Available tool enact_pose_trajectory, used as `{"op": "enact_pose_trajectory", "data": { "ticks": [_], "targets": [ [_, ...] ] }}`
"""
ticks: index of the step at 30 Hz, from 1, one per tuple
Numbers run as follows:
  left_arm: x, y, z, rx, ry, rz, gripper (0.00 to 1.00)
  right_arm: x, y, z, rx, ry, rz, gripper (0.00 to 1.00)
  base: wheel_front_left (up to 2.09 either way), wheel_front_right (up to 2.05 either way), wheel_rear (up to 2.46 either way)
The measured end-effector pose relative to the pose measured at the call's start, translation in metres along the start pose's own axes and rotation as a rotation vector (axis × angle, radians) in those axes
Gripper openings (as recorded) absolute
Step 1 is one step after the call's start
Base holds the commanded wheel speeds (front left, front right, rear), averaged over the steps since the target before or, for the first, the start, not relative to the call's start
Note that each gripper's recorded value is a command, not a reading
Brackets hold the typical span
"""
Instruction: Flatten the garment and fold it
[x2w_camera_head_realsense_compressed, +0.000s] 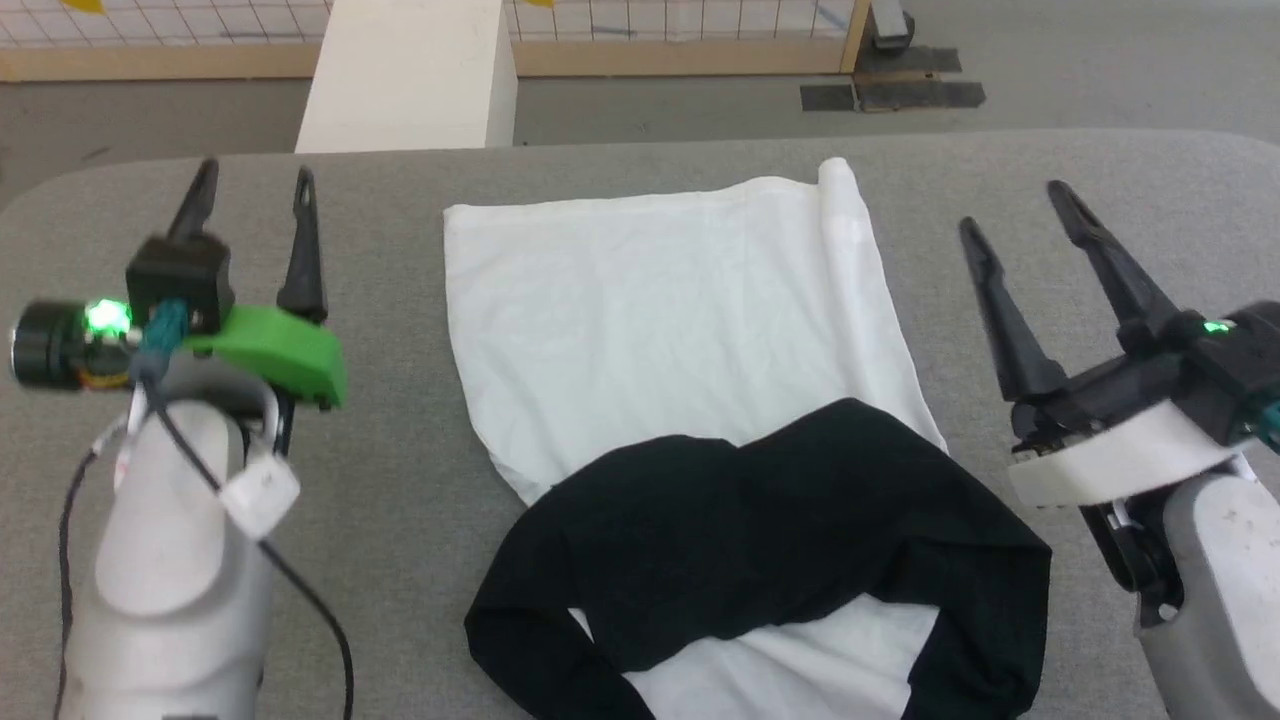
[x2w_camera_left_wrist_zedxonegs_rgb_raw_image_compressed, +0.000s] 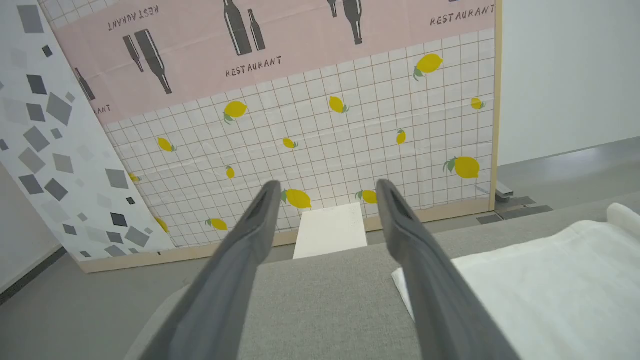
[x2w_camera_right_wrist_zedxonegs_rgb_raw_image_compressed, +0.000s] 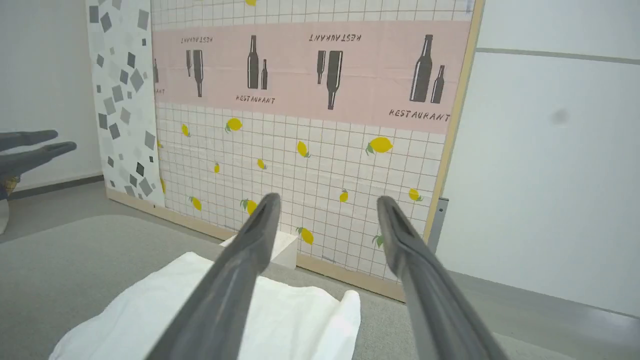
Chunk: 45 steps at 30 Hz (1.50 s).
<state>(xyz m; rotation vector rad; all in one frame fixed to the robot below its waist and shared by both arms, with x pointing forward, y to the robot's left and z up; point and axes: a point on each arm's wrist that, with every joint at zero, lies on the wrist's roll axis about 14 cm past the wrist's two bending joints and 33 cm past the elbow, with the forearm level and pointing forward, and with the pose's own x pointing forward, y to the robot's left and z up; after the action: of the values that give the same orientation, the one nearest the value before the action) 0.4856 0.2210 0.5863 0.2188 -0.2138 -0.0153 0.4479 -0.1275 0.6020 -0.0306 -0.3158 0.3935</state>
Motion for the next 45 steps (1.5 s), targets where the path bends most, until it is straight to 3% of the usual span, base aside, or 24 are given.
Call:
{"op": "enact_pose_trajectory", "data": {
  "ticks": [4,11,22,30,34,35,36,45],
  "targets": [
    [0.033,-0.013,-0.008,0.006,0.075,-0.068,1.00,-0.017,-0.022,-0.008,0.014,-0.009,-0.132,1.00,0.00,0.00,0.00],
    [0.074,-0.033,-0.059,0.067,0.380,-0.170,1.00,-0.046,-0.050,-0.032,0.046,0.033,-0.298,1.00,0.00,0.00,0.00],
    [0.104,-0.069,-0.144,0.062,0.900,-0.302,1.00,-0.040,-0.063,-0.060,0.021,0.079,-0.322,1.00,0.00,0.00,0.00],
    [0.088,-0.087,-0.212,0.116,1.198,-0.380,1.00,-0.046,-0.076,-0.088,-0.004,0.155,-0.343,1.00,0.00,0.00,0.00],
    [0.083,-0.101,-0.229,0.102,1.261,-0.434,1.00,-0.055,-0.085,-0.099,-0.022,0.198,-0.362,1.00,0.00,0.00,0.00],
    [0.082,-0.104,-0.231,0.106,1.271,-0.450,0.20,-0.058,-0.086,-0.102,-0.026,0.210,-0.365,1.00,0.00,0.00,0.00],
    [0.082,-0.106,-0.233,0.099,1.280,-0.462,0.00,-0.060,-0.087,-0.104,-0.029,0.220,-0.368,1.00,0.00,0.00,0.00],
    [0.080,-0.121,-0.209,0.076,1.166,-0.544,0.00,-0.049,-0.100,-0.098,-0.089,0.214,-0.320,1.00,0.00,0.00,0.00]
  ]
}}
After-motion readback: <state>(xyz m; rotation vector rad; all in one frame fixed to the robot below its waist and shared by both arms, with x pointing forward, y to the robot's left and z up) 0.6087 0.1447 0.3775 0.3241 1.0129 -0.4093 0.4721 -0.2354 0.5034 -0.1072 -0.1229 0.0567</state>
